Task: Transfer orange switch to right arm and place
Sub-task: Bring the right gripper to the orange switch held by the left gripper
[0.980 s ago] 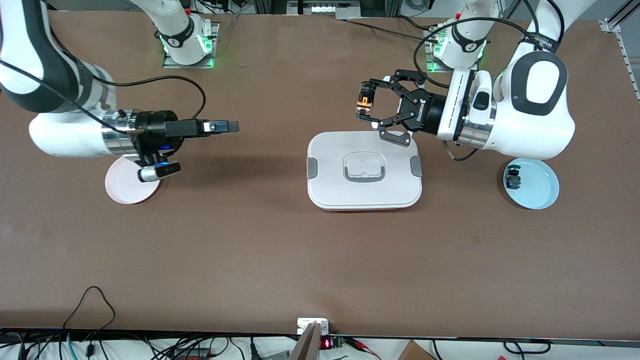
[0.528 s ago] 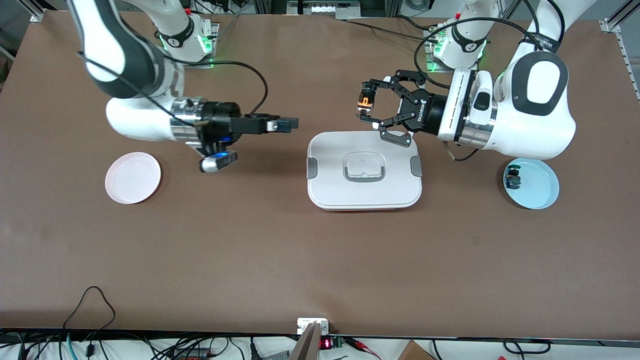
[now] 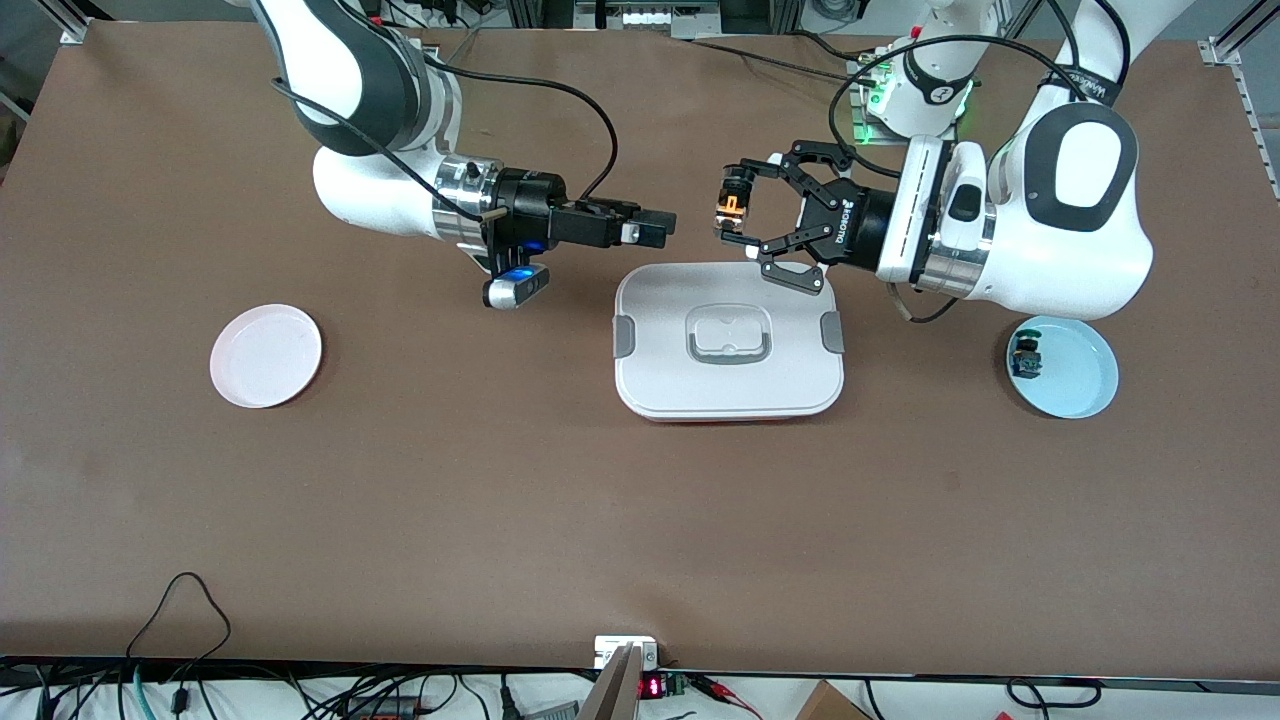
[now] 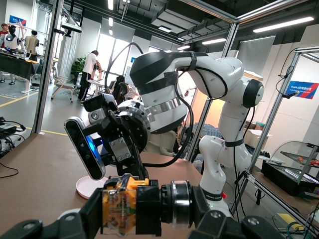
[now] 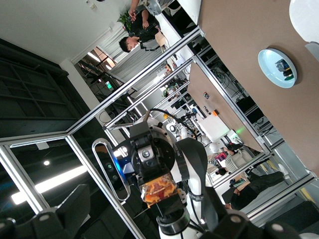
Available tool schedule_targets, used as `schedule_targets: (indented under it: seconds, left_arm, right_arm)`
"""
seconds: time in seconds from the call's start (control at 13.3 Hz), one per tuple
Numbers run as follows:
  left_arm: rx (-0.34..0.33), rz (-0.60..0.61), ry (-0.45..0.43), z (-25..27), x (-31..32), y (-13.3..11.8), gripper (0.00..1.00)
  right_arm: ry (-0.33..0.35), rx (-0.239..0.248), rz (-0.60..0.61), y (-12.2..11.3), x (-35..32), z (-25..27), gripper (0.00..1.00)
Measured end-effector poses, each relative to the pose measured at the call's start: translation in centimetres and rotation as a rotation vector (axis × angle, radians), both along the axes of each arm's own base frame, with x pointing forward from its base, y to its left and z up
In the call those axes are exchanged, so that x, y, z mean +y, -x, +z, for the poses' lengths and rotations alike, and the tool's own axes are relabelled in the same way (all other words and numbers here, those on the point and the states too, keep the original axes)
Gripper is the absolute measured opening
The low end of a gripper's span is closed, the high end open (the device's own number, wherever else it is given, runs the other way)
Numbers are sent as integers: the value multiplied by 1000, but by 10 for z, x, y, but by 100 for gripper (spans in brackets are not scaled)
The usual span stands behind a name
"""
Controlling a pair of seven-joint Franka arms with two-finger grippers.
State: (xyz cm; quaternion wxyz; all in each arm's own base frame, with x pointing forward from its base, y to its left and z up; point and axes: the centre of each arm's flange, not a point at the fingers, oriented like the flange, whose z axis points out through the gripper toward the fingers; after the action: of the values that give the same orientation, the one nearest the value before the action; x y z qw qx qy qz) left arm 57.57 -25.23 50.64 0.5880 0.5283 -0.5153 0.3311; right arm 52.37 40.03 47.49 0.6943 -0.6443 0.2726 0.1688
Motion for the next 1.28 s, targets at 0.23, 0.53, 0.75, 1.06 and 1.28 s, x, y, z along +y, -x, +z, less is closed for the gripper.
schedule_targets:
  seconds: [0.23,0.53,0.75,1.06,1.28]
  left_arm:
    - [0,1,0,0,1,0,74]
    - [0,1,0,0,1,0,74]
    - [0,3,0,0,2,-1,74]
    - [0,3,0,0,2,-1,74]
    - [0,3,0,0,2,-1,74]
  right_arm:
    - [1,-15,20,8,11,0,100]
    - [2,-17,40,18,22,0,100]
    - [5,-21,35,17,23,2,100]
    - [23,-33,4,16,25,9,100]
    - [30,-50,7,17,33,7,100]
